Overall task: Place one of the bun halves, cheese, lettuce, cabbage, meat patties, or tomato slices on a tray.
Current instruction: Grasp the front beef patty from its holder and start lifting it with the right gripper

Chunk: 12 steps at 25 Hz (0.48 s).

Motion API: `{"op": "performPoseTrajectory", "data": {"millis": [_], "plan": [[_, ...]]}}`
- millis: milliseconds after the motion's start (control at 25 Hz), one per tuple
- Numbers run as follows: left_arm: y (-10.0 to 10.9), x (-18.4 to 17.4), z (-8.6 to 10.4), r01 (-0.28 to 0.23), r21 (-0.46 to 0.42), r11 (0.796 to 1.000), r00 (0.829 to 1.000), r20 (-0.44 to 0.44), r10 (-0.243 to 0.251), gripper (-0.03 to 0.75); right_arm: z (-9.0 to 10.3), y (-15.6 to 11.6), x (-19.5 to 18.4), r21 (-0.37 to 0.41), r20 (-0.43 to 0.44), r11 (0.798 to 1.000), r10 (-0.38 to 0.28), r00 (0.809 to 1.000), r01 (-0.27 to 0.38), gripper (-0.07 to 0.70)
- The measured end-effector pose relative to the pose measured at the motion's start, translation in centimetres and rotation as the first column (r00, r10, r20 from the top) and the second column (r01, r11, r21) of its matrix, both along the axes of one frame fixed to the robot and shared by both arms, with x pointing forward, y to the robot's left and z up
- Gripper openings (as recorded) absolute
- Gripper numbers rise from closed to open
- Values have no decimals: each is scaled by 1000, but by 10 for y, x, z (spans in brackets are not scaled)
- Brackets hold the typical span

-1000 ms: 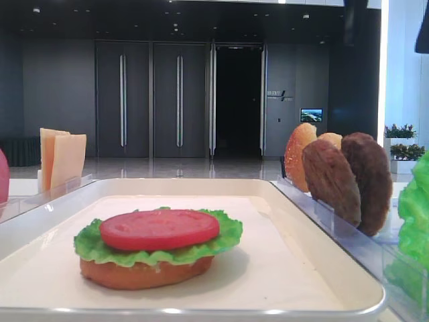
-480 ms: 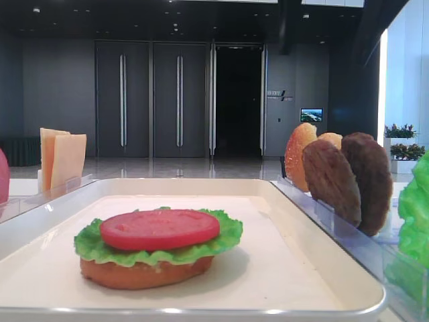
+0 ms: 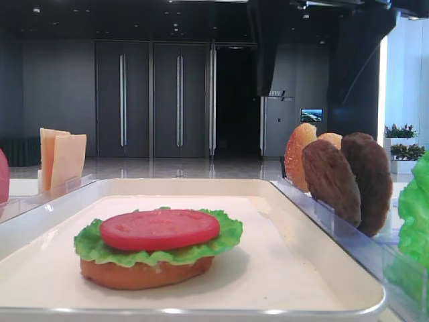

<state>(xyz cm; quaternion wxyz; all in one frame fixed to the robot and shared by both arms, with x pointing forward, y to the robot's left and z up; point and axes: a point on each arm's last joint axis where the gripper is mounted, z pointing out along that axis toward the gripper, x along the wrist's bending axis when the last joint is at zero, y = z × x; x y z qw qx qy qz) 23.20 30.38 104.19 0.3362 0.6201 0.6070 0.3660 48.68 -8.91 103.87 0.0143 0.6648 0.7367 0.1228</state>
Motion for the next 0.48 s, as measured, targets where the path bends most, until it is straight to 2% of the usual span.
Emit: {"op": "performPoseTrajectory", "data": {"millis": [360,480], "plan": [[0,0,0,0,0,1000,1000,0,0,6,-13,2,13,-57,63,998,35,997,-32,461],[0,0,0,0,0,1000,1000,0,0,1,-18,3,14,-66,58,997,38,998,-34,461]]}}
